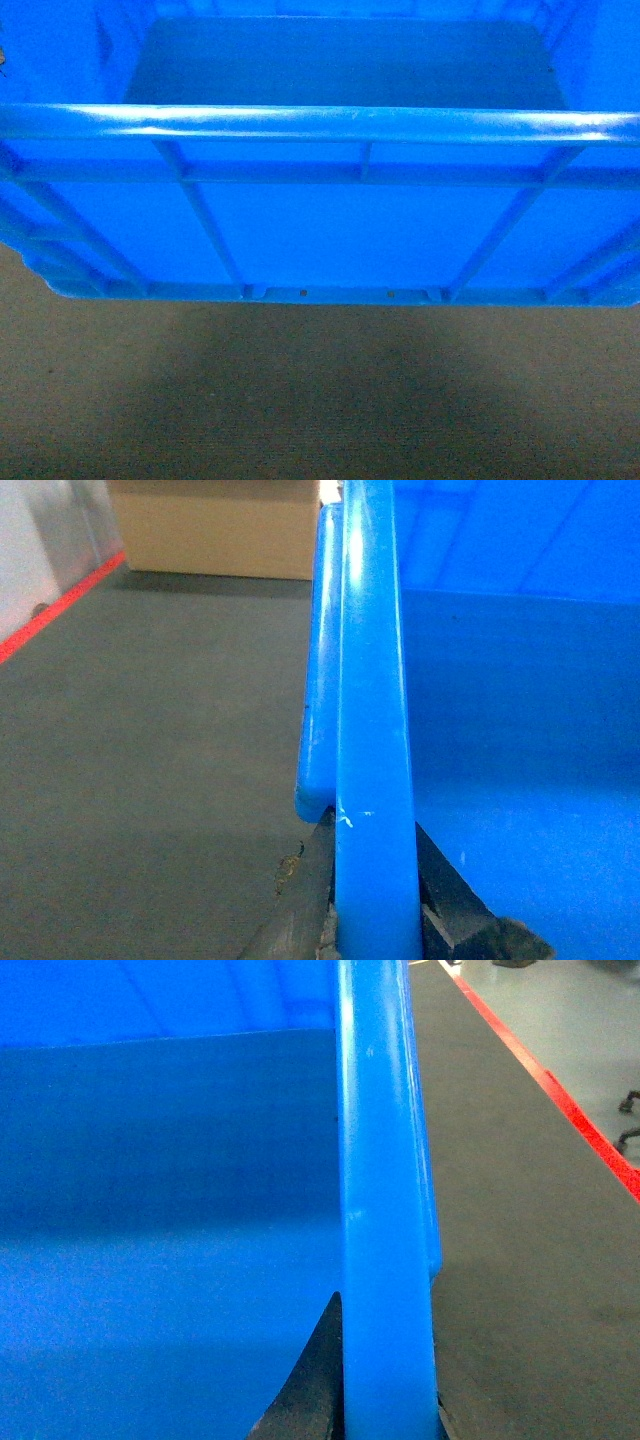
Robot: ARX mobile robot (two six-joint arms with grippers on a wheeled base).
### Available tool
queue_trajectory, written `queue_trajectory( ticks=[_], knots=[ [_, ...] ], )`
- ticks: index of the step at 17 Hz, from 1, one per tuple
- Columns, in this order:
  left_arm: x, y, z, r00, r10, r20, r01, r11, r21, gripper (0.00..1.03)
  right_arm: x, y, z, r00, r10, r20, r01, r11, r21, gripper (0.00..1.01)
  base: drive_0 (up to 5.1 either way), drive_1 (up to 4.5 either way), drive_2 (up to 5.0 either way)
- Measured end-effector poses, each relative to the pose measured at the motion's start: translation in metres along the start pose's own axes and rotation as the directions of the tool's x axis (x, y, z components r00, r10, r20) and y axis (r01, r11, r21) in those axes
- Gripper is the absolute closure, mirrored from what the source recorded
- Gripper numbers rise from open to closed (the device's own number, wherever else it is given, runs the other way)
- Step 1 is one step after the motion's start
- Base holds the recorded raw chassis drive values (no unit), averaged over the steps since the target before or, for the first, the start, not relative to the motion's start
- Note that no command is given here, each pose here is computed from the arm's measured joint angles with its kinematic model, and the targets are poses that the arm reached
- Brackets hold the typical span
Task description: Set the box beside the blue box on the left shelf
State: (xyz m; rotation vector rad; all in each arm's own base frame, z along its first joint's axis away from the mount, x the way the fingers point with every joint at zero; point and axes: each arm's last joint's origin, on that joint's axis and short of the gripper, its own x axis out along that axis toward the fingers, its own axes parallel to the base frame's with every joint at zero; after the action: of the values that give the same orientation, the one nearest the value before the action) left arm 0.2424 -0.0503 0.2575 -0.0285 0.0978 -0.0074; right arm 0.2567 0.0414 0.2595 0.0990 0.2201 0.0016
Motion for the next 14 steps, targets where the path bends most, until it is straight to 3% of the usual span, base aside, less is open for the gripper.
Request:
queue_trajectory(
  ticks=[14],
  knots=[
    [-0.0001, -0.0005, -0.0001, 1.000, -0.004, -0.001, 0.004, 1.0000, 0.000, 0.94, 0.0000, -0.0003, 0.0001, 1.000, -0.004, 0.001, 0.004, 1.0000, 0.000, 0.93, -1.6, -1.61, -1.6]
  ],
)
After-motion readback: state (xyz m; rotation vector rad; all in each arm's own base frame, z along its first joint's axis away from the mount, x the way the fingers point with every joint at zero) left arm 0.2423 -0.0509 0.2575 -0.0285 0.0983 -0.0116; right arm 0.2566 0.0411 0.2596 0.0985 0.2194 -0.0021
